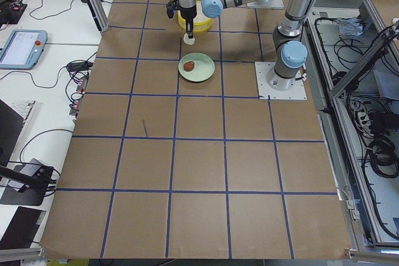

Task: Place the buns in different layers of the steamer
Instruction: 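Grasp the white bun with the left gripper and carry it over the lower tier, then release the white bun into the lower tier and raise the left gripper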

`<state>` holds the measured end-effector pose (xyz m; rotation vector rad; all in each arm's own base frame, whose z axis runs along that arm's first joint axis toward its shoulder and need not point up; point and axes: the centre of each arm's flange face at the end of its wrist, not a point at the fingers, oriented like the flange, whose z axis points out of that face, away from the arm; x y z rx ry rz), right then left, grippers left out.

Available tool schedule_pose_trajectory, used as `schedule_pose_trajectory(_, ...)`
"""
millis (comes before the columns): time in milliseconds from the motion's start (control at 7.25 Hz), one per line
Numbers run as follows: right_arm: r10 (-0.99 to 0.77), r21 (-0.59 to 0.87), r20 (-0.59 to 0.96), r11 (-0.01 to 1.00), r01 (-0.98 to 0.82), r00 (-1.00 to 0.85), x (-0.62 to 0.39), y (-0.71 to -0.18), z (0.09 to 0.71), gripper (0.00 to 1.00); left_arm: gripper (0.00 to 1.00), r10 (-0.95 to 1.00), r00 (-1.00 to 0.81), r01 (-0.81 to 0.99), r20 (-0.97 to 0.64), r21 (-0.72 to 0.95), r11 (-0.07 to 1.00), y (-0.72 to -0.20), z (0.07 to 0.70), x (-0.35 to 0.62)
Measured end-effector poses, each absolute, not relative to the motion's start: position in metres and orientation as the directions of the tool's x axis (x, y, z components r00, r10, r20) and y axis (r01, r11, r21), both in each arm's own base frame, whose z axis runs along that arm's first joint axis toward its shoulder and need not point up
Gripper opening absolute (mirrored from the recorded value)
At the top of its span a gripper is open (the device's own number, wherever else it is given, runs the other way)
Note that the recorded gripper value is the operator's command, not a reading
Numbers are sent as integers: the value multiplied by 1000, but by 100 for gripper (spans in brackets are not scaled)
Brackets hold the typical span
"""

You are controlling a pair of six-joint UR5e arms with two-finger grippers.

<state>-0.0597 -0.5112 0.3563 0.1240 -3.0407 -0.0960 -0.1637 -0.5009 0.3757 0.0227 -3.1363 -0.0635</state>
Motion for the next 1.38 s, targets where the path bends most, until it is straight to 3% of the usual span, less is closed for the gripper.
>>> schedule_pose_trajectory(552, -82, 68, 93, 995, -76, -992, -60, -511, 355, 7, 5, -152, -966, -162, 208, -32, 986, -504, 331, -333)
schedule_pose_trajectory(690, -82, 68, 93, 995, -76, -992, -60, -511, 355, 7, 48, -173, -955, -185, 240, -28, 982, -498, 315, -364)
schedule_pose_trajectory(828, -82, 69, 93, 995, -76, -992, -60, -511, 355, 7, 99, -183, -951, -193, 248, -15, 981, -492, 303, -382)
schedule_pose_trajectory(1379, -82, 71, 92, 995, -76, -992, -60, -511, 355, 7, 100, -244, -938, -251, 246, 2, 968, -486, 301, -390)
